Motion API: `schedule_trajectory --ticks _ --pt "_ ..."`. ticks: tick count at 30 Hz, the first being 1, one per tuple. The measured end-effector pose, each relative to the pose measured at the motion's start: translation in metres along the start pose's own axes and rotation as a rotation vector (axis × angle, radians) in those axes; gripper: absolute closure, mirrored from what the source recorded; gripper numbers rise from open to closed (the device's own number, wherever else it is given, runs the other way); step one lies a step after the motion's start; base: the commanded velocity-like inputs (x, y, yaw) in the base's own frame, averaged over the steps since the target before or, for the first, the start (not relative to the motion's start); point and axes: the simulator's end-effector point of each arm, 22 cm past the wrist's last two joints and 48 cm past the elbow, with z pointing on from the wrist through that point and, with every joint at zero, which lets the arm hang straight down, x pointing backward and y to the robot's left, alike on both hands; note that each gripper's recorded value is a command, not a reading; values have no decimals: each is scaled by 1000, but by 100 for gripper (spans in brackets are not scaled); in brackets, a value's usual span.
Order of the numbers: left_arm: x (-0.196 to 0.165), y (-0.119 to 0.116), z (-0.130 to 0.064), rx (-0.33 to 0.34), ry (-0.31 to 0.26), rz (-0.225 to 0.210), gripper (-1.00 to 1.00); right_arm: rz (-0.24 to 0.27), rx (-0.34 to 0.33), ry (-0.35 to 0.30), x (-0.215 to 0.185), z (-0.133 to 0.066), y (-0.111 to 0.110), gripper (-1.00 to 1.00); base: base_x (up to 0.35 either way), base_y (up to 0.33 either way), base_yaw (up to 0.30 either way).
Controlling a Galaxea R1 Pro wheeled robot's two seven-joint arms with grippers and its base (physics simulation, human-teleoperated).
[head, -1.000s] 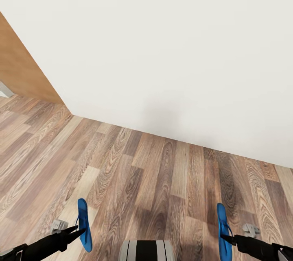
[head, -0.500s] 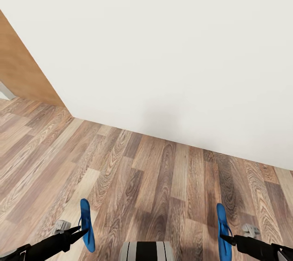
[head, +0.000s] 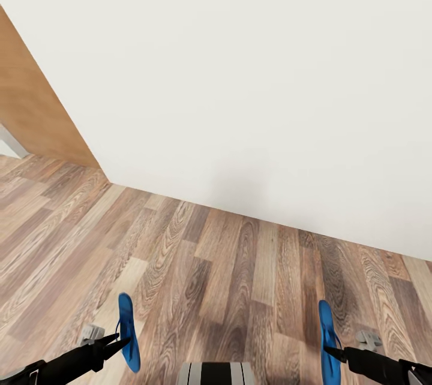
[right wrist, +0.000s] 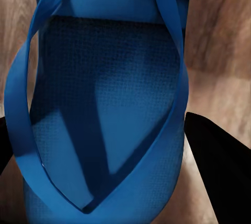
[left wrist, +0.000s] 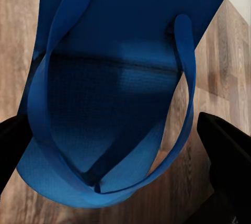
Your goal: In the bedroom, move the book from the bed onto either nightstand, and place the two sandals side by side next to the bed.
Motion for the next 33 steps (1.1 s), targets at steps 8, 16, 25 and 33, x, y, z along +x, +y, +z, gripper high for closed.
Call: schedule_trajectory --ticks 8,16,25,33 --pt "-12 -7 -4 4 -23 22 100 -1 -5 -18 -5 -6 5 100 0 0 0" --pt "-23 -15 -6 10 -48 41 100 -13 -11 -46 -17 -13 11 100 0 0 0" --pt "-37 -23 -11 17 -74 66 100 -73 -18 -121 -39 -23 19 100 0 0 0" --pt "-48 -31 -16 24 -97 88 100 -106 -24 -165 -54 -31 26 100 0 0 0"
